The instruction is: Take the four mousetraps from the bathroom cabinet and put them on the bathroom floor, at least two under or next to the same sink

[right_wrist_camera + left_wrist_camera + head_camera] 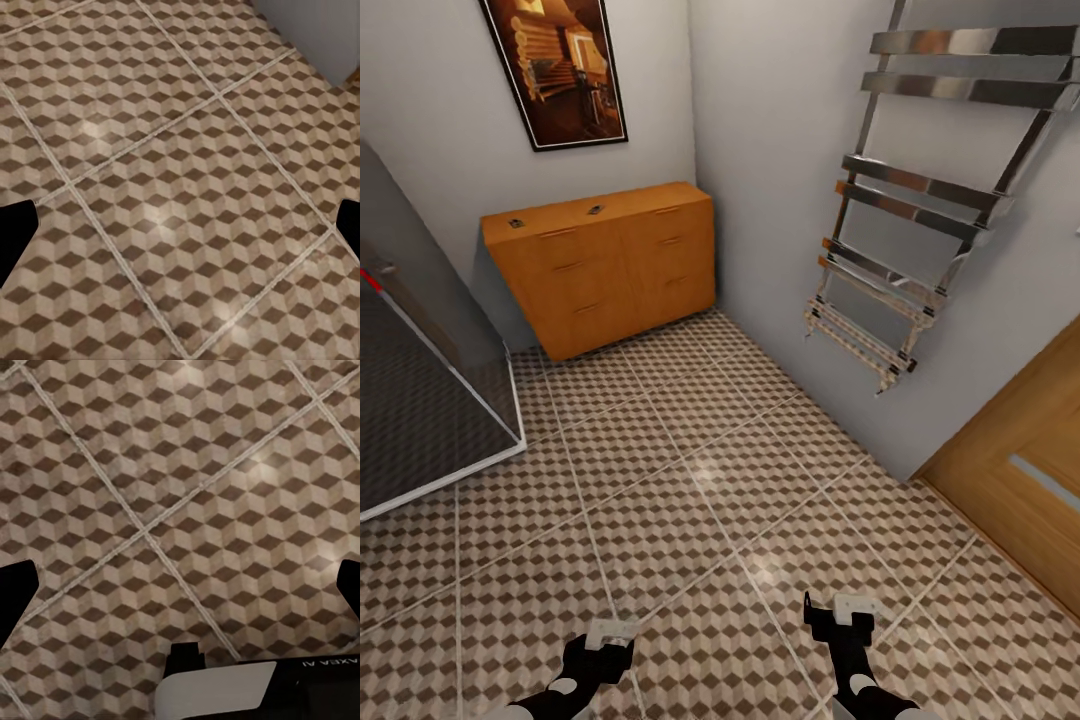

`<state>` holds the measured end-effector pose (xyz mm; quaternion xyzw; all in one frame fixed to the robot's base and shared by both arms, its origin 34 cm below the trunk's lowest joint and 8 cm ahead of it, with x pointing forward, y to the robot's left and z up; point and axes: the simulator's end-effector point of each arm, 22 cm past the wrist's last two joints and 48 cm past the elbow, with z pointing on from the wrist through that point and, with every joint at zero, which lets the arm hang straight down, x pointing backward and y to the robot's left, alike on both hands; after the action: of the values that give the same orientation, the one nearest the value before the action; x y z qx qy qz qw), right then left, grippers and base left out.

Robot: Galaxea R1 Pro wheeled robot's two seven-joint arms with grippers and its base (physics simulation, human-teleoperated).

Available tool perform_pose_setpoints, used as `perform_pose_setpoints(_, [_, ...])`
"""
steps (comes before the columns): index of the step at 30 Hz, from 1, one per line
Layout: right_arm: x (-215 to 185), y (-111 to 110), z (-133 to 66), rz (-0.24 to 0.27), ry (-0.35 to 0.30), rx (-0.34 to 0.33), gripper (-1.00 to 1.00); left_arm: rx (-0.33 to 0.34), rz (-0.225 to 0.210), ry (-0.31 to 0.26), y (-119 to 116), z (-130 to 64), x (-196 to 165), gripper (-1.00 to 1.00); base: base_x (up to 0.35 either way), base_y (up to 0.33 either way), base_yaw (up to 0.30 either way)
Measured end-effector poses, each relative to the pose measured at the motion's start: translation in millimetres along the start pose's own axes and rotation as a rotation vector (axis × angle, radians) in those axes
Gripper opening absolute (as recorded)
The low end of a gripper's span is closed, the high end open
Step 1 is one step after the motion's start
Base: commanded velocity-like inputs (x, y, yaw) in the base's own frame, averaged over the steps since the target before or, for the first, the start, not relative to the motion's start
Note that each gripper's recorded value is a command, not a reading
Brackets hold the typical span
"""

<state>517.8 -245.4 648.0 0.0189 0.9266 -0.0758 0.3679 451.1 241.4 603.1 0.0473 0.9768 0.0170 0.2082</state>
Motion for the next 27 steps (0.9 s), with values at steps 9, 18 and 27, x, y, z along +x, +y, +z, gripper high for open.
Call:
perform_pose_setpoints(9, [5, 0, 0.5, -0.001, 0.009, 0.0, 1.0, 0.001, 0.0, 0.009, 0, 1.4, 5, 1.0, 0.0, 0.0, 0.232])
perform_pose_setpoints(18, [10, 0, 0.9, -0.003, 0.019, 0.0, 1.0, 0.002, 0.0, 0.019, -1, 2.7, 9, 1.0, 0.0, 0.0, 0.232])
perform_pose_setpoints(27, [15, 0, 1.2, -0.004, 0.028, 0.0, 1.0, 0.003, 0.0, 0.028, -1, 4.0, 14, 1.0, 0.0, 0.0, 0.236])
